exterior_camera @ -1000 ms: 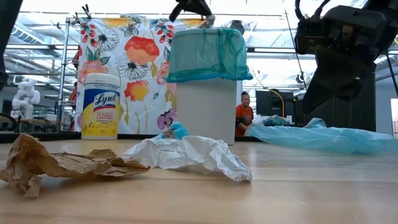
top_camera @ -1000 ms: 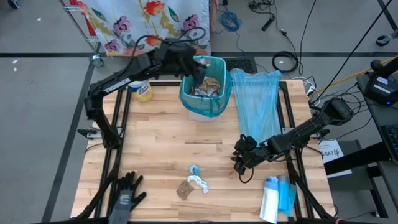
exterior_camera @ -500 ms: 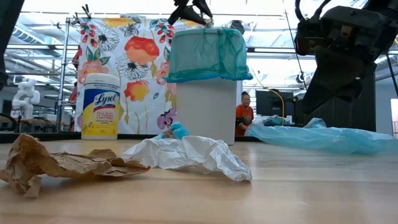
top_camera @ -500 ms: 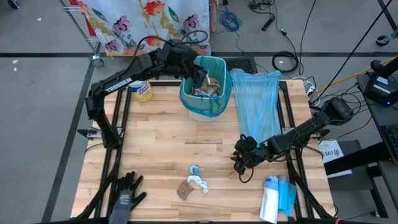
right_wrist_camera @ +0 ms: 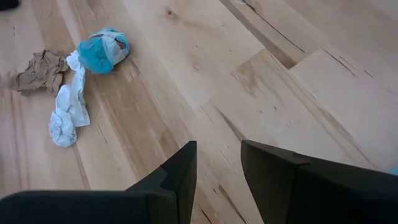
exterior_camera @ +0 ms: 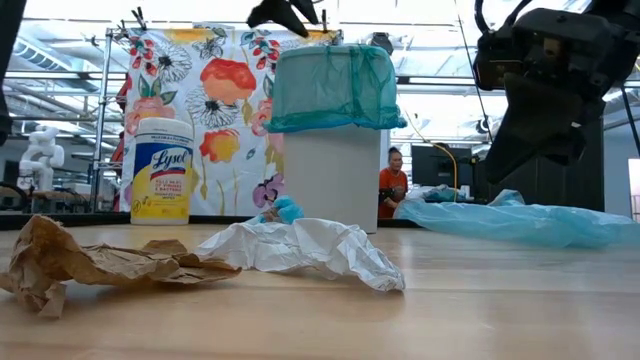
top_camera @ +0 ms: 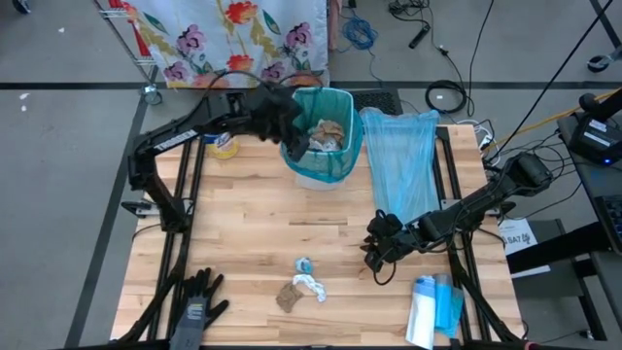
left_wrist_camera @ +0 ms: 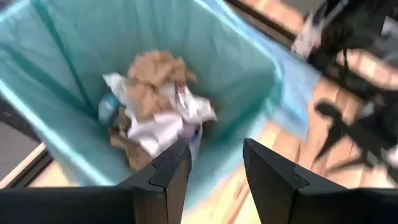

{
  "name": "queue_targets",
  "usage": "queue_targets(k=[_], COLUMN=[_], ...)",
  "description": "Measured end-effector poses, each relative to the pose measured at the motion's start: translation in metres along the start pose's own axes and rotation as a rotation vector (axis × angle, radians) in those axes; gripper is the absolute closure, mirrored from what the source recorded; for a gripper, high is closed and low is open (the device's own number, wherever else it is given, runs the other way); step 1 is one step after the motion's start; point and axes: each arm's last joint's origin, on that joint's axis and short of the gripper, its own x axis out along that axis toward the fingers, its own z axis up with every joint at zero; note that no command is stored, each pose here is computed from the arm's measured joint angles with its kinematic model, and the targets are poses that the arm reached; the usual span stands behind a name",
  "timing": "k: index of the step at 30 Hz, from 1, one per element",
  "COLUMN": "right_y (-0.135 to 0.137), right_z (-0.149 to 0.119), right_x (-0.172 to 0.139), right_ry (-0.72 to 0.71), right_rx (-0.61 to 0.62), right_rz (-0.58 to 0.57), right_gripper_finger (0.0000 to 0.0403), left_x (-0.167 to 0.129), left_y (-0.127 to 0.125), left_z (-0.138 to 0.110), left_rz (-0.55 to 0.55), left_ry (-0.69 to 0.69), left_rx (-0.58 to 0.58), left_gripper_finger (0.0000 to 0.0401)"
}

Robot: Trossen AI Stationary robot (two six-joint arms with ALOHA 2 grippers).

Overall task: Place trash/remove bag and relplace
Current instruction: Put the blue plastic into the trash bin

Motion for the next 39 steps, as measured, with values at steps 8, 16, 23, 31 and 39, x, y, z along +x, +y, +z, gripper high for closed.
queue_targets(k=[8,16,23,31,39], right_y=[0.0,0.003,0.006,0.007,0.01], right_z=[0.0,0.002,0.004,0.004,0.006], right_x=[0.0,0.0,0.0,0.0,-0.001], right_ry=[0.0,-0.02,-0.037,-0.043,-0.061], right_rx=[0.026,0.024,0.0,-0.023,-0.038], right_rz=[0.001,0.034,0.059,0.068,0.098], right_gripper_finger=[0.0287,0.0287,0.0287,0.0287,0.0287], left_x=[-0.02,-0.019,-0.004,0.011,0.014], left_y=[-0.051,-0.093,-0.119,-0.139,-0.155], left_z=[-0.034,-0.076,-0.132,-0.208,-0.264], left_rz=[0.037,0.032,0.087,0.108,0.087], left_ry=[0.077,0.189,0.225,0.276,0.182], left_rx=[0.114,0.202,0.181,0.062,-0.066], left_gripper_finger=[0.0251,0.0263,0.0275,0.0276,0.0276])
